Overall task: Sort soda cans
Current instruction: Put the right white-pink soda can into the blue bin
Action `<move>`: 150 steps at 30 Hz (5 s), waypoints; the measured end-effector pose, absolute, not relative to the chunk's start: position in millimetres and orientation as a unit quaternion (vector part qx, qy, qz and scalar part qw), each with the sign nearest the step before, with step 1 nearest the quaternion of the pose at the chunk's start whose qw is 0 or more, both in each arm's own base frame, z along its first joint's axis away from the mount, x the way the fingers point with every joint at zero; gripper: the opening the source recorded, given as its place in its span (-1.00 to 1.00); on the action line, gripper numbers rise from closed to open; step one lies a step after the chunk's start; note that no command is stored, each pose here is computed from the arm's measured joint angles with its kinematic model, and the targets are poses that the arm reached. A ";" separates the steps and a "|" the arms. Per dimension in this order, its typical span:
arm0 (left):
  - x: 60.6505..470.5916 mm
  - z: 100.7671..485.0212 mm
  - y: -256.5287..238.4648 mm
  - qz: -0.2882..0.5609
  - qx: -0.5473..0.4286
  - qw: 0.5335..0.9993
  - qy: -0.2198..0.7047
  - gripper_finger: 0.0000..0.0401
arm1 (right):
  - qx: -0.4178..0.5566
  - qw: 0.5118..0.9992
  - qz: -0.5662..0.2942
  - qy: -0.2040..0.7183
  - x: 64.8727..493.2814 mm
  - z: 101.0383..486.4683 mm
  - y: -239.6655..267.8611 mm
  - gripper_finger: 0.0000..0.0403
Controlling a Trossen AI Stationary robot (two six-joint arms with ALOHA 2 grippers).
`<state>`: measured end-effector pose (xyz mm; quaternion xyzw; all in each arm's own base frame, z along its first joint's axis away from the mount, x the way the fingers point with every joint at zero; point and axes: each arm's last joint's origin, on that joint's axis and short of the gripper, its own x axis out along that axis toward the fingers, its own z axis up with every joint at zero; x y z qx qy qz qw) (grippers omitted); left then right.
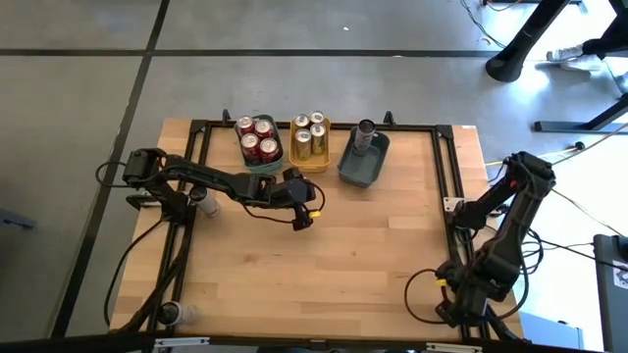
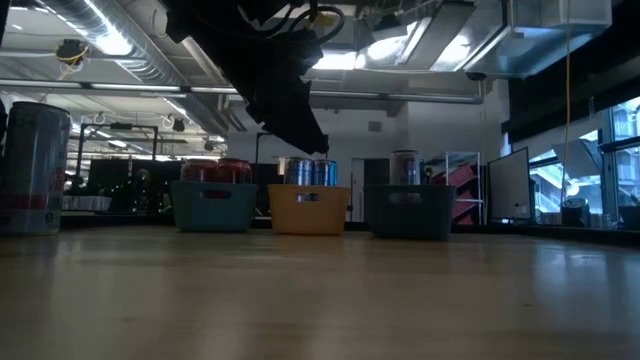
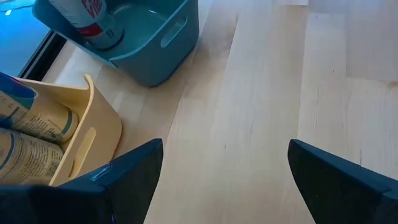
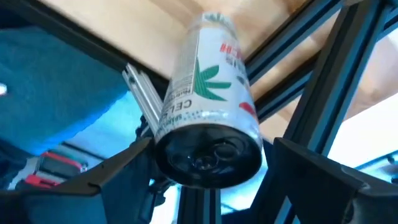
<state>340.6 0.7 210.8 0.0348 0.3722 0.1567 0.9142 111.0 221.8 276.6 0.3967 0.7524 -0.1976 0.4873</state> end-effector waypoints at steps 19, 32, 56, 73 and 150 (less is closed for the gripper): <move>340.4 210.6 0.6 0.155 0.039 0.914 0.374 0.66 | 0.388 0.494 -0.181 0.757 111.5 259.1 221.6 0.40; 340.4 210.6 0.5 0.151 0.049 0.913 0.375 0.66 | 0.388 0.549 -0.168 0.721 129.7 281.5 210.4 0.19; 360.2 240.8 -14.1 0.004 -0.024 0.963 0.269 0.48 | 0.103 0.849 -0.122 0.504 224.8 322.5 115.8 0.19; 365.0 232.3 -18.2 0.007 -0.039 0.961 0.273 0.24 | -0.013 0.905 -0.067 0.421 253.9 334.4 97.0 0.19; 326.4 267.7 -11.8 0.086 -0.024 0.948 0.305 0.24 | 0.064 0.815 -0.353 0.455 241.4 253.7 -168.4 0.36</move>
